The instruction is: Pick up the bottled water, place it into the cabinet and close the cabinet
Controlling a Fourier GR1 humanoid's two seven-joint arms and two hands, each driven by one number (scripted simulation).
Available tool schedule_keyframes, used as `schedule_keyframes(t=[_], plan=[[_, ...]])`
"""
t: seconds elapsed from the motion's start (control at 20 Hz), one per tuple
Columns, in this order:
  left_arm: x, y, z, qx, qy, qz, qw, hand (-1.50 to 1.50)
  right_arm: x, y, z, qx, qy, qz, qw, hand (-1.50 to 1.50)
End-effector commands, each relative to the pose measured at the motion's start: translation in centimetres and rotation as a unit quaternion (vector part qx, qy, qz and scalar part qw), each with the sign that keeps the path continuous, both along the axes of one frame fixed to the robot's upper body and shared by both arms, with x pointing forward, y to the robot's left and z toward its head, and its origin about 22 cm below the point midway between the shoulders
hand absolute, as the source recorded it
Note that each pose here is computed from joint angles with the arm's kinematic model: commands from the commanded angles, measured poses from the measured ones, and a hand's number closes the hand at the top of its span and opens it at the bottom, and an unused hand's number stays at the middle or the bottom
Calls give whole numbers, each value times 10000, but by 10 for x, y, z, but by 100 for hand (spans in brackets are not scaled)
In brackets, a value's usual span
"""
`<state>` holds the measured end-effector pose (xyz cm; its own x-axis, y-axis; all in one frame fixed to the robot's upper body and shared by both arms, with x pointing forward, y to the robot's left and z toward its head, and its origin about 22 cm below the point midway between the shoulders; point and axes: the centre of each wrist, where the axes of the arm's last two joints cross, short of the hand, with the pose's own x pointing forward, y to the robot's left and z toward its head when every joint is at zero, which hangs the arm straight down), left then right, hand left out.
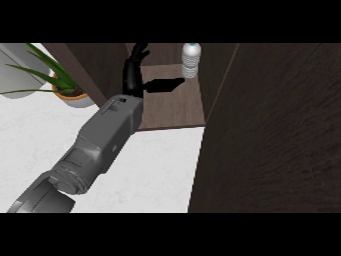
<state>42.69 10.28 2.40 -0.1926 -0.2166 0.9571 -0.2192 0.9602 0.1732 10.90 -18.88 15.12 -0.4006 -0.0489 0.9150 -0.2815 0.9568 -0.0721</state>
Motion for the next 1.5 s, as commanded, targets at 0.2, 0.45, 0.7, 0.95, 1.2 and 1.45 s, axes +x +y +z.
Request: schedule_keyframes(t=[0.2, 0.45, 0.7, 0.95, 1.2, 1.45], plan=[[5, -9, 11, 83, -160, -187, 9997, -150, -12, 0, 7, 215, -32, 136, 9997, -150], [3, -10, 11, -296, -367, -661, 9967, -150, -5, 0, 7, 152, -45, 10, 9999, -150], [7, -19, 27, -978, -593, -1610, 9803, -150, -18, -5, 17, 167, -76, 64, 9998, -150], [5, -23, 31, -1346, -562, -1986, 9692, -150, -9, -3, 2, 172, 17, -124, 9998, -150], [-6, -23, 22, -1816, -558, -2159, 9578, -150, -9, -8, 8, -32, 5, -197, 9998, -150], [-26, -29, 15, -1866, -474, -2246, 9553, -150, -27, 4, 21, 124, 38, -147, 9998, -150]])
